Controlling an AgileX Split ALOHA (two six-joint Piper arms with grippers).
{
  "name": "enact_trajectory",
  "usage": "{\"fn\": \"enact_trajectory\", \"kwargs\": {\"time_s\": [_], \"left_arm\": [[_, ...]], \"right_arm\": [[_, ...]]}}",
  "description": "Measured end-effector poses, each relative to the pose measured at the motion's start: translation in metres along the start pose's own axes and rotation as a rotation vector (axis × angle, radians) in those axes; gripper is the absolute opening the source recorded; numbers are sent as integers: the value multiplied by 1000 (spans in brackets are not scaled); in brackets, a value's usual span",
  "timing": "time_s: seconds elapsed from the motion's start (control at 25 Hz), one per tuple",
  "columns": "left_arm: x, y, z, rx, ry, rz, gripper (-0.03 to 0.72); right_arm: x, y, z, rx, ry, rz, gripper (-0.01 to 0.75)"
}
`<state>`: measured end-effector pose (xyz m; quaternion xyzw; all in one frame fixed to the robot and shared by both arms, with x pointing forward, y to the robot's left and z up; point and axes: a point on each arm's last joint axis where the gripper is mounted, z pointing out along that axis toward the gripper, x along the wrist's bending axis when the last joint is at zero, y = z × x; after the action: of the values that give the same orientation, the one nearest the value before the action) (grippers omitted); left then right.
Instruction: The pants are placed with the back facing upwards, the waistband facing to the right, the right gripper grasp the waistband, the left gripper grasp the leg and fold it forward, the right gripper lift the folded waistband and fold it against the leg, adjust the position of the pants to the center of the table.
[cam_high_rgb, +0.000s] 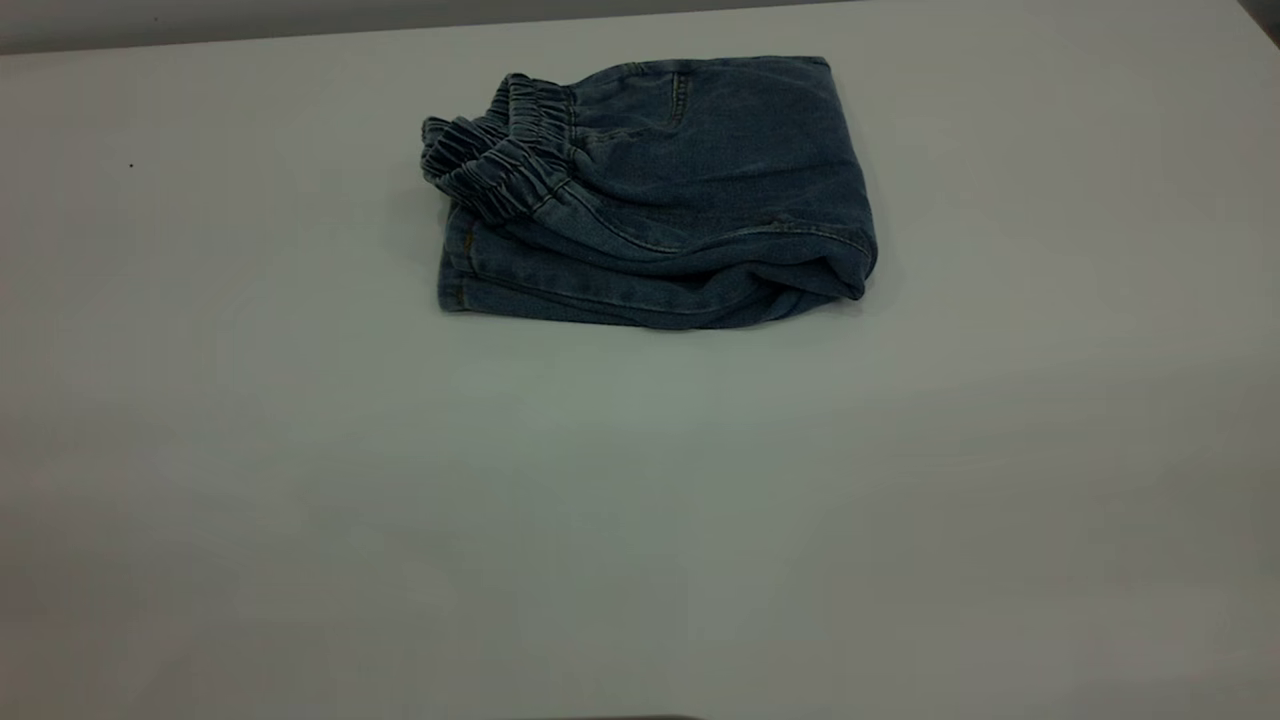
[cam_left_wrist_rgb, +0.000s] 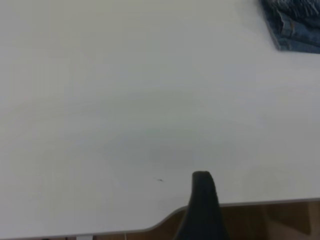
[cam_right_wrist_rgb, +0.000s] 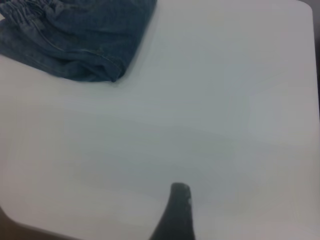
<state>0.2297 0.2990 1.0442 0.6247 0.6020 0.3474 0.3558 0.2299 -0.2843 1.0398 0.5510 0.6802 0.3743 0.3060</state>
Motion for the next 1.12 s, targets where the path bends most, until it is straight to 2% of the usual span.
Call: {"fn": "enact_trajectory", "kwargs": {"time_s": [0.56,0.84,1.12], "left_arm": [[0,0,0,2,0,0,516],[0,0,0,3,0,0,516],[0,0,0,3,0,0,516]], "right_arm": [[0,0,0,1,-4,6,589],[-7,0,0,1,-78,82,580],[-4,0,0,-2,-48,51,573]]}}
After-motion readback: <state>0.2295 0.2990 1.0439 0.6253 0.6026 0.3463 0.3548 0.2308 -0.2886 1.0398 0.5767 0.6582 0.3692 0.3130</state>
